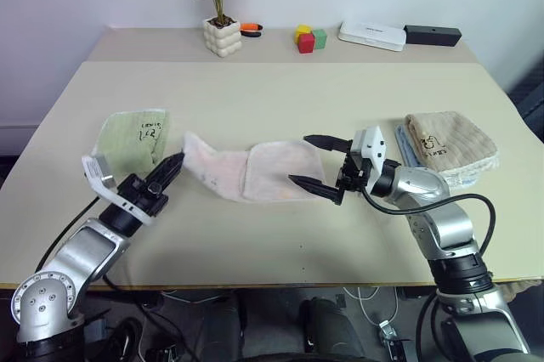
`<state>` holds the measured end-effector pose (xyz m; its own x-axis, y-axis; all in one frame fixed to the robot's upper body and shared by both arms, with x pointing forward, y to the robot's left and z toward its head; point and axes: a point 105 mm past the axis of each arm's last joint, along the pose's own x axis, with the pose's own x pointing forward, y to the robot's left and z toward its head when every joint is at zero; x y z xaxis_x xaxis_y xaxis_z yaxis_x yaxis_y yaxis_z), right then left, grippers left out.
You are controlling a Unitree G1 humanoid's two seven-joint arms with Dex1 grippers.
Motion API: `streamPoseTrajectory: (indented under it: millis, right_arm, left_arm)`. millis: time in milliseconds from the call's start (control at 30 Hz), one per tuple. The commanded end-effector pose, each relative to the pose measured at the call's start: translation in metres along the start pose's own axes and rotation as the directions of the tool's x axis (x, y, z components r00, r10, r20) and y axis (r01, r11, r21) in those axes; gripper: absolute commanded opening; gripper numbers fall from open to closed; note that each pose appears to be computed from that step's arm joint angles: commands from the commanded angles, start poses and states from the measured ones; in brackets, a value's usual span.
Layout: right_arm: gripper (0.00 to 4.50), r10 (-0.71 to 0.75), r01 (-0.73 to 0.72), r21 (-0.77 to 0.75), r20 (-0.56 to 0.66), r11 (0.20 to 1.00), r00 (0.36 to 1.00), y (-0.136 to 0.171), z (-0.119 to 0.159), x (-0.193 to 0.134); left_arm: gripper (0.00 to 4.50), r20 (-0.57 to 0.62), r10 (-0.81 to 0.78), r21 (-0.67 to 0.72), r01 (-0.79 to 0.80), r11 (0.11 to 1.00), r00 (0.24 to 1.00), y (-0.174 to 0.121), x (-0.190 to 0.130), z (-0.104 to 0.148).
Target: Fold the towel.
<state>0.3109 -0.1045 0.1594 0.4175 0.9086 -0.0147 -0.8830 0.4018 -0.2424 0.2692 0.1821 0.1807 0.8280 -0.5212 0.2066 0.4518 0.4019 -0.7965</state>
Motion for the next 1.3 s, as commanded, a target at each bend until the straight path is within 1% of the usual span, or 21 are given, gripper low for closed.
streamPoseTrajectory:
  millis: [33, 67, 133, 167, 267, 333, 400, 433, 500, 533, 600, 633, 700, 767, 833, 1033, 1100, 1133, 1200, 1267, 1300]
  right_arm:
    - [4.5, -0.031, 0.032, -0.054, 0.013, 0.998, 0.999, -0.01, 0.01, -0.011]
    - [4.5, -0.041, 0.041, -0.056, 0.01, 0.998, 0.999, -0.012, 0.01, -0.013]
    - [4.5, -0.061, 0.061, -0.058, 0.008, 0.996, 0.998, -0.017, 0.01, -0.017]
    - [4.5, -0.07, 0.07, -0.062, 0.0, 0.996, 0.998, -0.018, 0.009, -0.02]
    - [4.5, -0.091, 0.089, -0.072, -0.019, 0.993, 0.996, -0.021, 0.007, -0.027]
    - [4.5, -0.108, 0.105, -0.083, -0.025, 0.991, 0.994, -0.023, 0.008, -0.03]
    - [4.5, -0.133, 0.13, -0.089, -0.029, 0.988, 0.991, -0.026, 0.009, -0.035]
    - [4.5, -0.143, 0.139, -0.094, -0.036, 0.986, 0.989, -0.026, 0.008, -0.038]
    - [4.5, -0.163, 0.157, -0.103, -0.054, 0.982, 0.985, -0.028, 0.006, -0.042]
    - [4.5, -0.184, 0.175, -0.11, -0.074, 0.978, 0.98, -0.03, 0.004, -0.048]
    - [4.5, -0.22, 0.205, -0.133, -0.107, 0.97, 0.97, -0.033, 0.0, -0.059]
    - [4.5, -0.231, 0.216, -0.132, -0.109, 0.967, 0.967, -0.034, 0.001, -0.063]
    - [4.5, -0.235, 0.223, -0.125, -0.096, 0.967, 0.967, -0.033, 0.006, -0.069]
    - [4.5, -0.225, 0.218, -0.1, -0.067, 0.971, 0.972, -0.029, 0.013, -0.074]
    - [4.5, -0.204, 0.202, -0.055, -0.04, 0.978, 0.978, -0.022, 0.02, -0.08]
    - [4.5, -0.109, 0.111, 0.076, -0.025, 0.991, 0.994, 0.004, 0.029, -0.099]
    - [4.5, -0.111, 0.113, 0.08, -0.032, 0.99, 0.993, 0.006, 0.031, -0.103]
    - [4.5, -0.112, 0.115, 0.081, -0.037, 0.99, 0.993, 0.006, 0.03, -0.102]
    - [4.5, -0.112, 0.115, 0.082, -0.041, 0.99, 0.993, 0.008, 0.028, -0.1]
    - [4.5, -0.113, 0.115, 0.083, -0.035, 0.99, 0.993, 0.008, 0.028, -0.096]
    - [4.5, -0.114, 0.116, 0.081, -0.034, 0.99, 0.993, 0.009, 0.028, -0.095]
  left_arm:
    - [0.04, -0.064, -0.137, 0.085, 0.142, 0.986, 0.989, -0.03, 0.018, -0.008]
    - [0.04, -0.072, -0.158, 0.101, 0.165, 0.981, 0.985, -0.032, 0.025, -0.01]
    - [0.04, -0.071, -0.192, 0.086, 0.198, 0.976, 0.979, -0.034, 0.038, -0.012]
    - [0.04, -0.099, -0.215, 0.103, 0.225, 0.969, 0.971, -0.037, 0.049, -0.019]
    - [0.04, -0.164, -0.256, 0.09, 0.273, 0.958, 0.953, -0.042, 0.082, -0.035]
    - [0.04, -0.213, -0.249, 0.09, 0.272, 0.958, 0.945, -0.037, 0.095, -0.046]
    - [0.04, -0.285, -0.26, 0.114, 0.302, 0.946, 0.923, -0.036, 0.104, -0.06]
    - [0.04, -0.312, -0.265, 0.104, 0.31, 0.945, 0.912, -0.035, 0.108, -0.067]
    - [0.04, -0.369, -0.282, 0.08, 0.333, 0.94, 0.885, -0.034, 0.112, -0.078]
    - [0.04, -0.413, -0.315, 0.034, 0.36, 0.933, 0.854, -0.038, 0.112, -0.089]
    - [0.04, -0.49, -0.342, 0.02, 0.403, 0.915, 0.802, -0.043, 0.112, -0.106]
    - [0.04, -0.504, -0.344, 0.012, 0.404, 0.915, 0.792, -0.042, 0.114, -0.111]
    - [0.04, -0.521, -0.354, 0.001, 0.415, 0.91, 0.777, -0.042, 0.115, -0.116]
    - [0.04, -0.521, -0.375, -0.056, 0.408, 0.911, 0.767, -0.043, 0.116, -0.12]
    - [0.04, -0.547, -0.356, -0.027, 0.409, 0.912, 0.758, -0.04, 0.118, -0.127]
    - [0.04, -0.577, -0.317, -0.01, 0.382, 0.924, 0.753, -0.031, 0.126, -0.139]
    - [0.04, -0.592, -0.308, -0.021, 0.368, 0.93, 0.745, -0.029, 0.13, -0.146]
    - [0.04, -0.593, -0.312, -0.026, 0.369, 0.929, 0.743, -0.03, 0.133, -0.15]
    - [0.04, -0.597, -0.344, -0.08, 0.373, 0.924, 0.725, -0.035, 0.134, -0.158]
    - [0.04, -0.643, -0.327, -0.069, 0.373, 0.925, 0.693, -0.031, 0.132, -0.17]
    - [0.04, -0.661, -0.308, -0.077, 0.347, 0.935, 0.684, -0.027, 0.131, -0.175]
